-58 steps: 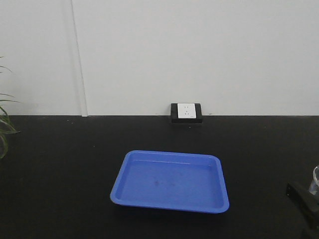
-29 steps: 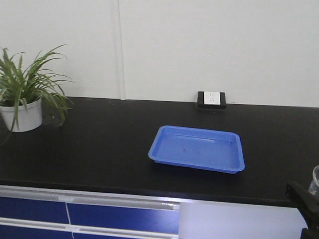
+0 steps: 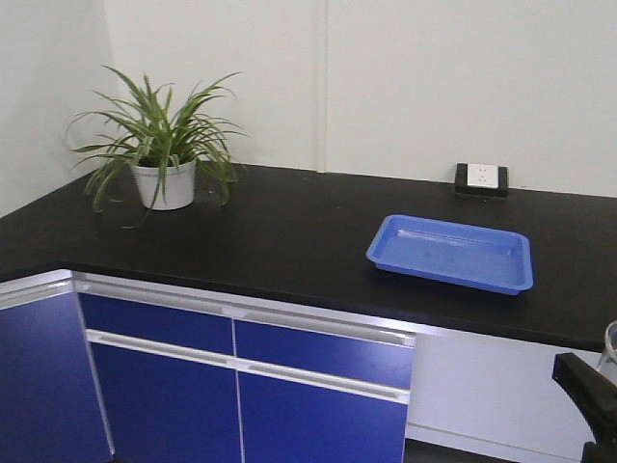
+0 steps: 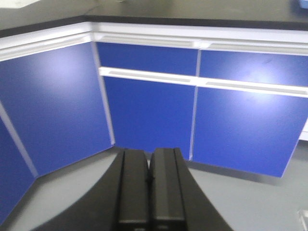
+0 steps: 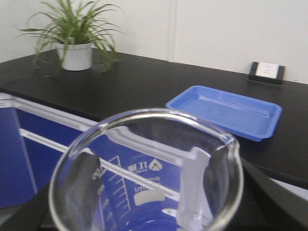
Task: Move beaker to silver tray on left bench
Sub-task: 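Hold the beaker in the right gripper while driving to the silver tray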
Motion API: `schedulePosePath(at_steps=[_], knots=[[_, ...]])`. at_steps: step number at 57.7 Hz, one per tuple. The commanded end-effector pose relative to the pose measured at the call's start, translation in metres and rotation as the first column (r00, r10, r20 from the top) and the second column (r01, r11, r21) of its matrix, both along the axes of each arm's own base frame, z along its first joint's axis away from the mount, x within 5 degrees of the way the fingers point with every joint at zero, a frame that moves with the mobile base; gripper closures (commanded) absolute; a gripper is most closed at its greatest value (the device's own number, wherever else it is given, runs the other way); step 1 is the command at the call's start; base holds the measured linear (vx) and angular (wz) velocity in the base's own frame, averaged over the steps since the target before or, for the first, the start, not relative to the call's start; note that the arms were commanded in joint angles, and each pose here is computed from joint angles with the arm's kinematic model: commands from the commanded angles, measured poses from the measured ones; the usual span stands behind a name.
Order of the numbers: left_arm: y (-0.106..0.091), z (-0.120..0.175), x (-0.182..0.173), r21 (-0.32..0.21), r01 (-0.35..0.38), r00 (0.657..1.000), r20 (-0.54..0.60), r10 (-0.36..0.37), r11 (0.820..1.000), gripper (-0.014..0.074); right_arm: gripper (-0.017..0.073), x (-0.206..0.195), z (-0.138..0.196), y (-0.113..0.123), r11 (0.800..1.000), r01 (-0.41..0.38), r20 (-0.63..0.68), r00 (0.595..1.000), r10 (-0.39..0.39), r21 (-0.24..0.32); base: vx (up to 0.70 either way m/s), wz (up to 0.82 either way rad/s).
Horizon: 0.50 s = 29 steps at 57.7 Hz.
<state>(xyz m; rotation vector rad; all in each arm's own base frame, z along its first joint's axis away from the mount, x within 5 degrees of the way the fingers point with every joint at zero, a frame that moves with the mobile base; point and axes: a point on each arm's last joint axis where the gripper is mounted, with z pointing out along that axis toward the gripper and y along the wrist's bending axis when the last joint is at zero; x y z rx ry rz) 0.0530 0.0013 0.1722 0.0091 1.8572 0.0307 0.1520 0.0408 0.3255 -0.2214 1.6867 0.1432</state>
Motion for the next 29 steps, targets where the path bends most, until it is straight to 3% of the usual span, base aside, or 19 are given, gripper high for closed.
schedulePosePath(at_steps=[1, 29], knots=[[-0.0006, -0.0016, 0.0015, -0.002, 0.009, 0.998, 0.066, -0.008, 1.0, 0.0592, 0.0566, -0.0012, 0.0121, 0.001, 1.0, -0.02, 0.047, 0.999, 0.02, -0.008, -0.32, 0.37], [-0.0006, -0.0016, 0.0015, -0.002, 0.009, 0.998, 0.066, -0.008, 1.0, 0.0592, 0.0566, -0.0012, 0.0121, 0.001, 1.0, -0.02, 0.047, 0.999, 0.02, -0.008, -0.27, 0.53]])
